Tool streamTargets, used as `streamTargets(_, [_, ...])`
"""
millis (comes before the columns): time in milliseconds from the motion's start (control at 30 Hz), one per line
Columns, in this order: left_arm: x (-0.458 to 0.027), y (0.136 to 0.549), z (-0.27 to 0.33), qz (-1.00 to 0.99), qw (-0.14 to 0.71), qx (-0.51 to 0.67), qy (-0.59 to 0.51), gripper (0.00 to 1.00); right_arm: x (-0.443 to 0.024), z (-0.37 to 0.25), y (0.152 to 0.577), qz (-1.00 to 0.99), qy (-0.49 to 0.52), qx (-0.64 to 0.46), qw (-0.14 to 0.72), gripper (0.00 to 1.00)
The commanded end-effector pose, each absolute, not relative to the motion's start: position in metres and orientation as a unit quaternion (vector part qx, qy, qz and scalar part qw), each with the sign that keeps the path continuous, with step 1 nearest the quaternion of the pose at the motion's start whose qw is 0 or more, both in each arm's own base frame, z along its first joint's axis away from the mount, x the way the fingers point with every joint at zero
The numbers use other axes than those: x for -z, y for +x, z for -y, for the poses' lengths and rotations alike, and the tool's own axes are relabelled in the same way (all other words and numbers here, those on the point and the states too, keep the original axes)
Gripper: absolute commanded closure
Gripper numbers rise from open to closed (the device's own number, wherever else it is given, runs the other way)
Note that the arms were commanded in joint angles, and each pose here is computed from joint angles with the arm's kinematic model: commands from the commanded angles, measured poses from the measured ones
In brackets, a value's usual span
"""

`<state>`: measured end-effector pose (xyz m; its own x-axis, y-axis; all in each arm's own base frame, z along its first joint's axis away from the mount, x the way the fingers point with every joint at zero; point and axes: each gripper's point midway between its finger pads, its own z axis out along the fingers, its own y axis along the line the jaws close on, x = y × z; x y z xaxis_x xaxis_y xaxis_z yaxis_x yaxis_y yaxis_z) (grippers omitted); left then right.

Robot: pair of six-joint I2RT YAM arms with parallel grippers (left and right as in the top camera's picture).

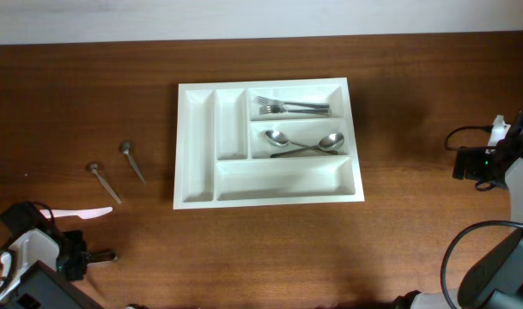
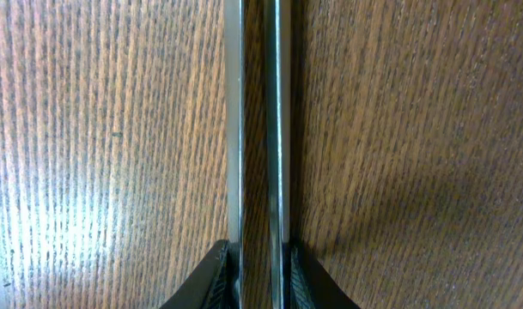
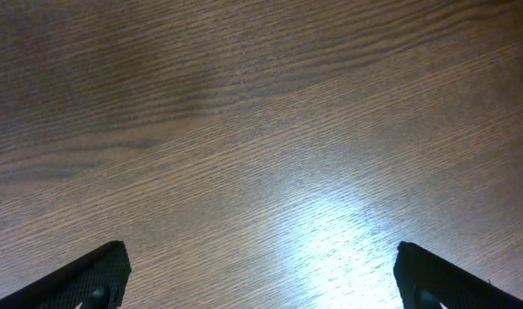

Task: Pack container
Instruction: 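Close the left gripper on a silver knife and lift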

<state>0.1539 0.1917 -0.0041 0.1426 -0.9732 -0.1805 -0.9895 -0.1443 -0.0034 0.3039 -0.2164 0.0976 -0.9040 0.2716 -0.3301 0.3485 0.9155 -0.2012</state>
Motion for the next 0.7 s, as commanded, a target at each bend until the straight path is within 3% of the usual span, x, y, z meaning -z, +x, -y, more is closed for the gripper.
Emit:
streamTargets(0, [0.008,0.146,-0.191,-0.648,0.05,-0.077,-0.756,0.82,-0.098,0.217,0.303,-0.966,0.167,0.132,0.149,0.01])
streamTargets(100, [0.008,0.148,-0.19,-0.649,0.05,-0.072,-0.756,0.97,-0.098,0.217,0.303,-0.966,0.167,0.132,0.149,0.01])
streamTargets(367, [-0.005,0.183,-0.185,-0.7,0.075,0.004,-0.71,0.98,-0.098,0.217,0.303,-0.966,0.167,0.132,0.149,0.01])
streamTargets(667, [-0.069,0.234,-0.155,-0.746,0.13,0.074,-0.649,0.98,-0.098,0.217,0.303,-0.966,0.167,0.132,0.149,0.01])
